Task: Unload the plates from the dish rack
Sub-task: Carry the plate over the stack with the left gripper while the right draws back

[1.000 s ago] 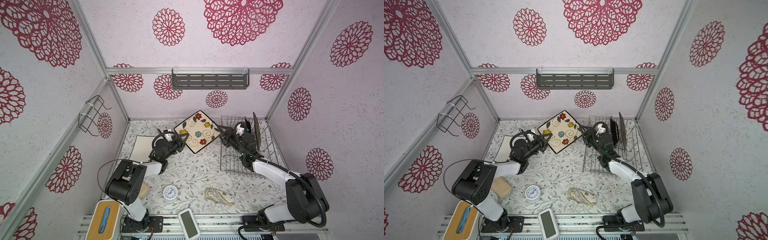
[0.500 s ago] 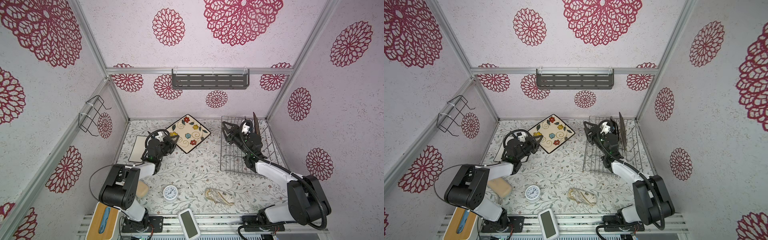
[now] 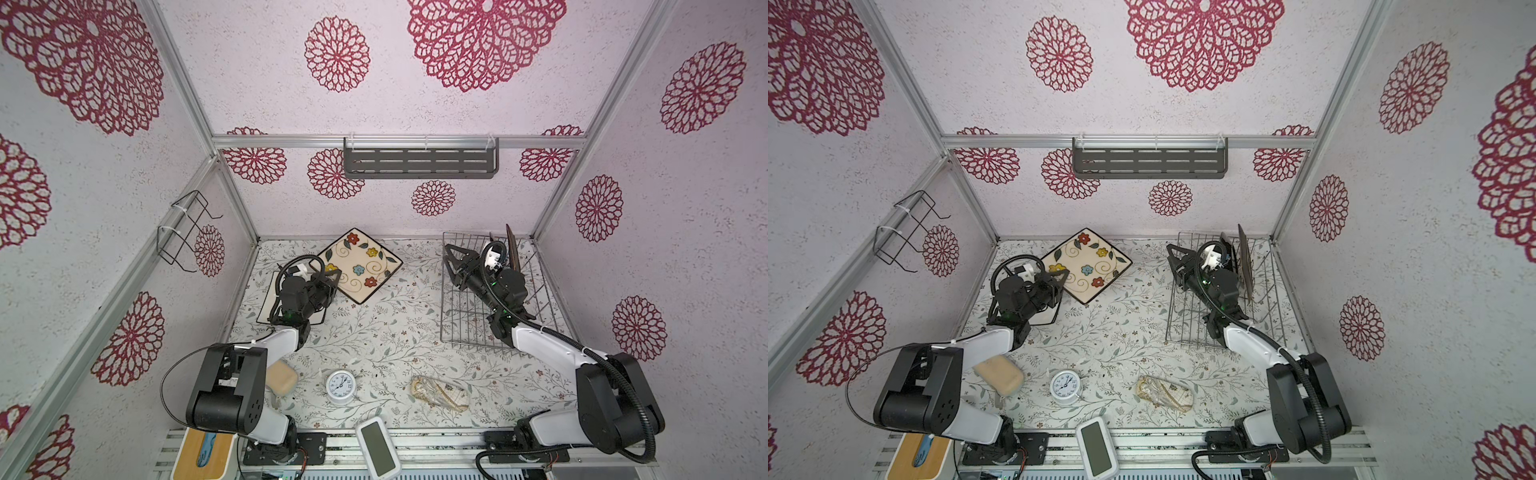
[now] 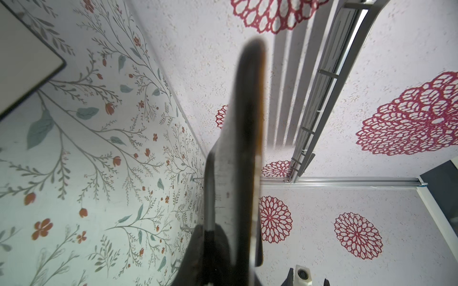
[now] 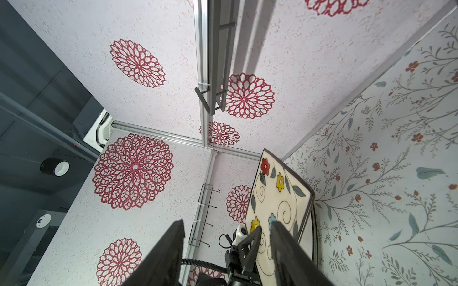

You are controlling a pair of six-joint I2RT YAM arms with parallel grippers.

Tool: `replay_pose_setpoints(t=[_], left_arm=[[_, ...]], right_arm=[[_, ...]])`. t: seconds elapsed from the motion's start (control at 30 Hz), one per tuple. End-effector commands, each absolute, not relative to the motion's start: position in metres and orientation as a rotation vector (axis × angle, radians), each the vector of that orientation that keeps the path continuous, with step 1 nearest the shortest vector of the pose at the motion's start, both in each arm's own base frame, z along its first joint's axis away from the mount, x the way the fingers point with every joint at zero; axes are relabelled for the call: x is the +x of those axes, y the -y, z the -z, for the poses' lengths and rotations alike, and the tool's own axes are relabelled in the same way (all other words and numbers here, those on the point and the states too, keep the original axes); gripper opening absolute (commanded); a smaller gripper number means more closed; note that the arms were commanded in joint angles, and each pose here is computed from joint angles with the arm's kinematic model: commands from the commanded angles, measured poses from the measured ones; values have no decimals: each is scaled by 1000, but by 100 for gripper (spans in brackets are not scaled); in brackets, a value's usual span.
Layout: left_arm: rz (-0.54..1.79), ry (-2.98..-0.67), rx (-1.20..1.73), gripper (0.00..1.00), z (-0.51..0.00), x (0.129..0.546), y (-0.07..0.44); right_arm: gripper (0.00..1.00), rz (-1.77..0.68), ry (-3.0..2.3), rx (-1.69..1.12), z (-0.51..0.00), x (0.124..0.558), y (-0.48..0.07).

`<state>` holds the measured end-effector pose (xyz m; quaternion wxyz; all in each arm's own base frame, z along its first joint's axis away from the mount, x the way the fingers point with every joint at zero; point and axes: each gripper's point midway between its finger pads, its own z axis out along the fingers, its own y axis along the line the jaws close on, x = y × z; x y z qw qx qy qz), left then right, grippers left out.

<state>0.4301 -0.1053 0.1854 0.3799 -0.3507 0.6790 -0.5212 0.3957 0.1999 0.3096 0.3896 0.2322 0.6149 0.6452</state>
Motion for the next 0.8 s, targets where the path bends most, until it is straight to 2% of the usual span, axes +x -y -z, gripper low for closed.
replay_pose_setpoints(t=[0.0, 0.3, 0.77], left_arm=[[1369, -1531, -754, 0, -251, 430, 91], [1286, -1498, -823, 0, -240, 433, 56], [1214, -1400, -991, 0, -219, 423, 15]], right_arm=[[58, -1656, -1517, 531, -330, 387, -198], [58, -1629, -1547, 527, -316, 379, -199], [58, -1656, -1644, 481, -297, 378, -236]])
